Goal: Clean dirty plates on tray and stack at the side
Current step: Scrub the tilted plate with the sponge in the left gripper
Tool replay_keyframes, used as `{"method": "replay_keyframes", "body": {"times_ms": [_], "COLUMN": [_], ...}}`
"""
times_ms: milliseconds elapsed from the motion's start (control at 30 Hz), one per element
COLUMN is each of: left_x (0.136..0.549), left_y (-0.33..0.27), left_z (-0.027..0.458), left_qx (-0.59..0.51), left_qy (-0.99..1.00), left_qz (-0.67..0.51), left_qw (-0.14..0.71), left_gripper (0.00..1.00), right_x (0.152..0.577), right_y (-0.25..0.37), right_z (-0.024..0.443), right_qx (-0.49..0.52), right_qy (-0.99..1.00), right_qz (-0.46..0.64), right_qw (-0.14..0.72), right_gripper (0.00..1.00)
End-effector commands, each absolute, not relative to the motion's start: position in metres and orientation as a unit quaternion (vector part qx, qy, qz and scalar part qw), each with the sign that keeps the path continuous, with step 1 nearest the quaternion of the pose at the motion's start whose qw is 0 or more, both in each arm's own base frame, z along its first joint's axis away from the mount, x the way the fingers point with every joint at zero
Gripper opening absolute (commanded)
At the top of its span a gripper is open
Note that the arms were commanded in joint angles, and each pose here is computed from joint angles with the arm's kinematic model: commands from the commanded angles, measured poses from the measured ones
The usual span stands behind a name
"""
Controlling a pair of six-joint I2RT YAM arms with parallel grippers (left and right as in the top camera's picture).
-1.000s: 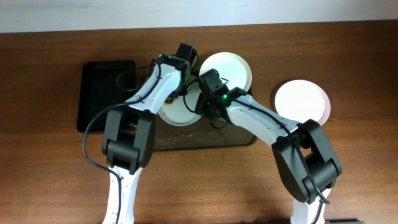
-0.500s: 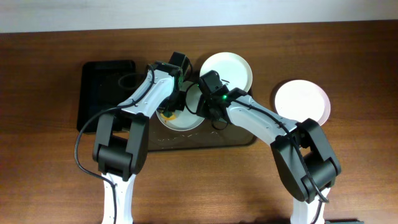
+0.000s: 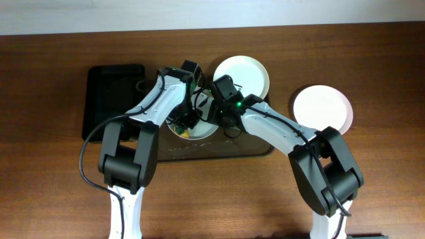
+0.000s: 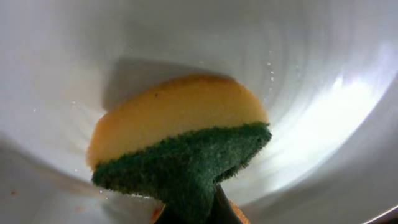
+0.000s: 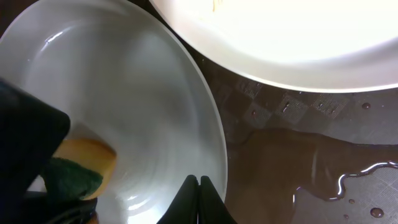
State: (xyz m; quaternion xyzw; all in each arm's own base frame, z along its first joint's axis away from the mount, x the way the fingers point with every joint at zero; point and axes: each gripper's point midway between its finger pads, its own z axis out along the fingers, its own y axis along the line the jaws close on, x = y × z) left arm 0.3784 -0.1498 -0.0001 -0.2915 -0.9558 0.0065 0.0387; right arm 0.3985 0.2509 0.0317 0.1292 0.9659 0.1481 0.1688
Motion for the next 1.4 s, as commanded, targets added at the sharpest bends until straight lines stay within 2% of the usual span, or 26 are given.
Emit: {"method": "replay_keyframes", "body": {"times_ms": [0,233,367,467,633,767,867,933,1067,1267,1367], "left_x": [0.354,0.376,0.370,0.366,0.361,0.365,0.368,0.367,0.366,0.366,0.366], "left_y": [-0.149,-0.099,-0.093,-0.092,-0.098,-0.099,-0.104,-0.109,-0.115,-0.117,-0.117], "left_z": [-0.060,-0.058,-0.055,-0.054,-0.055,-0.056,-0.058,-0.059,-0.060,-0.060,-0.060], "left_qx": [-0.282,-0.009,0.046,0.028,-0.163,-0.256,-0.265,-0.264,-0.258,-0.247,-0.247], "left_qy": [-0.954,-0.991,-0.987,-0.987,-0.975,-0.956,-0.956,-0.957,-0.960,-0.963,-0.963], "left_qz": [0.023,-0.124,-0.144,-0.146,-0.114,-0.103,-0.091,-0.076,-0.058,-0.056,-0.056], "left_qw": [0.098,0.048,0.051,0.062,0.097,0.099,0.091,0.091,0.091,0.088,0.088], "left_gripper": [0.01,0.01,0.01,0.00,0.00,0.01,0.00,0.01,0.00,0.00,0.01], "right_x": [0.400,0.400,0.400,0.400,0.400,0.399,0.401,0.404,0.408,0.410,0.409], "right_y": [0.255,0.255,0.255,0.255,0.255,0.254,0.245,0.240,0.233,0.234,0.239], "right_z": [0.036,0.036,0.036,0.036,0.036,0.036,0.034,0.035,0.035,0.023,0.014], "right_qx": [0.122,0.122,0.122,0.121,0.121,0.122,0.122,0.119,0.101,0.088,0.085], "right_qy": [0.966,0.966,0.966,0.966,0.966,0.966,0.968,0.968,0.969,0.972,0.971], "right_qz": [0.153,0.153,0.153,0.153,0.153,0.150,0.145,0.154,0.163,0.160,0.171], "right_qw": [0.171,0.171,0.171,0.171,0.171,0.171,0.166,0.161,0.155,0.152,0.142], "right_gripper": [0.04,0.04,0.04,0.04,0.04,0.04,0.05,0.14,0.27,0.35,0.36]}}
